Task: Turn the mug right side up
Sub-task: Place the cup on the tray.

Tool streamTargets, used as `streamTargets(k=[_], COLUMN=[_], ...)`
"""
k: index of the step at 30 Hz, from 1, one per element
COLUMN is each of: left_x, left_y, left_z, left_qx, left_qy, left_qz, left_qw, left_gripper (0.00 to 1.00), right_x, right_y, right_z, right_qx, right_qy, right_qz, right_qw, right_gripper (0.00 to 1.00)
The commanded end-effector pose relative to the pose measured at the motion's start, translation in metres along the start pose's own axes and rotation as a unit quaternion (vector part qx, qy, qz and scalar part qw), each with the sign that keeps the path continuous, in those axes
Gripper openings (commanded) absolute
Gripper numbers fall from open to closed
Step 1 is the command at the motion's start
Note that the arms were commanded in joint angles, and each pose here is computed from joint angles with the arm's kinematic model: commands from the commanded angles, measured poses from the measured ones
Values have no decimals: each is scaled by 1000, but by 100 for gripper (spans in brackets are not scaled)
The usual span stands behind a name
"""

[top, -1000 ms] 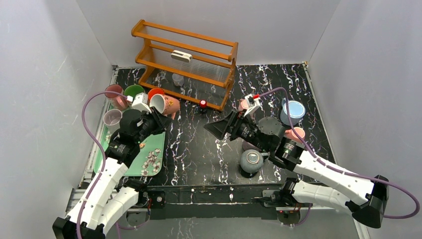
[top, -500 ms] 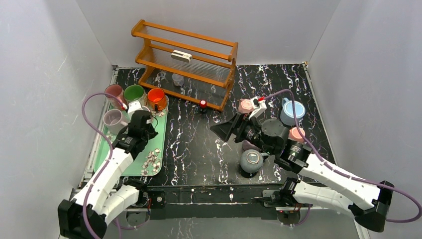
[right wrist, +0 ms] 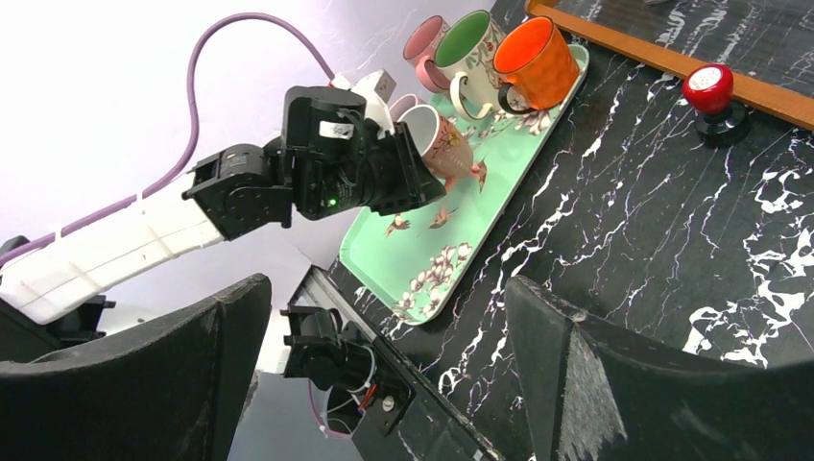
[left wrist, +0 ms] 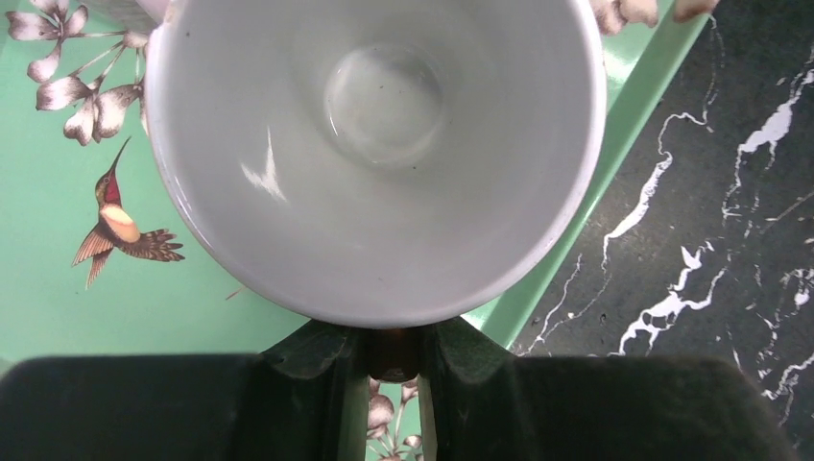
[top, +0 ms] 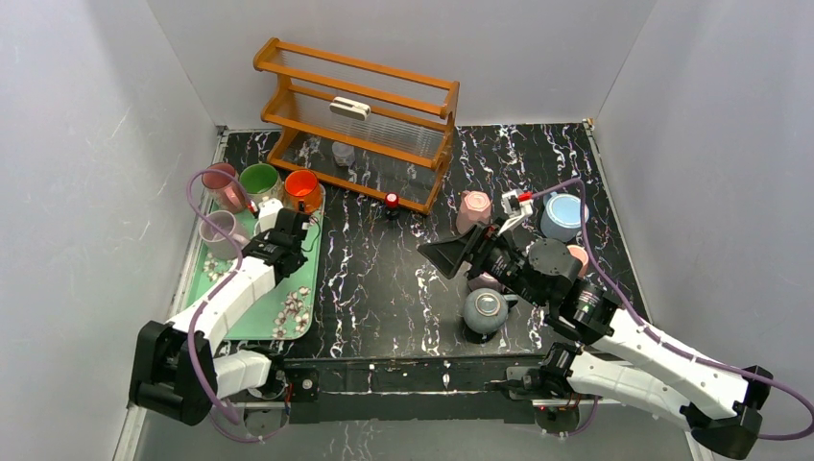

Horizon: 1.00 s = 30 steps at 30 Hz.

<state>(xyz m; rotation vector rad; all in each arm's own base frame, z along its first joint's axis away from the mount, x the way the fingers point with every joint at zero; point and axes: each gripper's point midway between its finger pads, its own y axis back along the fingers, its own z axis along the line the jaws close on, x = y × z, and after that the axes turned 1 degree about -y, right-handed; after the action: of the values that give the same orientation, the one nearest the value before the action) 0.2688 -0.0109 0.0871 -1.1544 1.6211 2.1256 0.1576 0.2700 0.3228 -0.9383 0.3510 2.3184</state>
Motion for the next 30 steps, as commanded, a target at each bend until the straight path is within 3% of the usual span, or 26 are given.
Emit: streamTargets(k=[1,13,30], left_x=[-40,-54,-52], left_y=[1,-15,-32], left_z=[2,1,10], left_qx=[-27,-57,-60], left_qy=[37,14,38], left_qz=[-66,-58,-24], left_qw=[997,997,997], left_gripper=[0,0,0], right_x=[-11,-13,-16], right_y=[3,-1,2], right_z=[7,10,6], right_qx=[-14,-9,2], right_qy=[7,9,-6], right_qz=[-23,-18,-29], right_qw=[1000,1000,1000], right_gripper=[99,99,99])
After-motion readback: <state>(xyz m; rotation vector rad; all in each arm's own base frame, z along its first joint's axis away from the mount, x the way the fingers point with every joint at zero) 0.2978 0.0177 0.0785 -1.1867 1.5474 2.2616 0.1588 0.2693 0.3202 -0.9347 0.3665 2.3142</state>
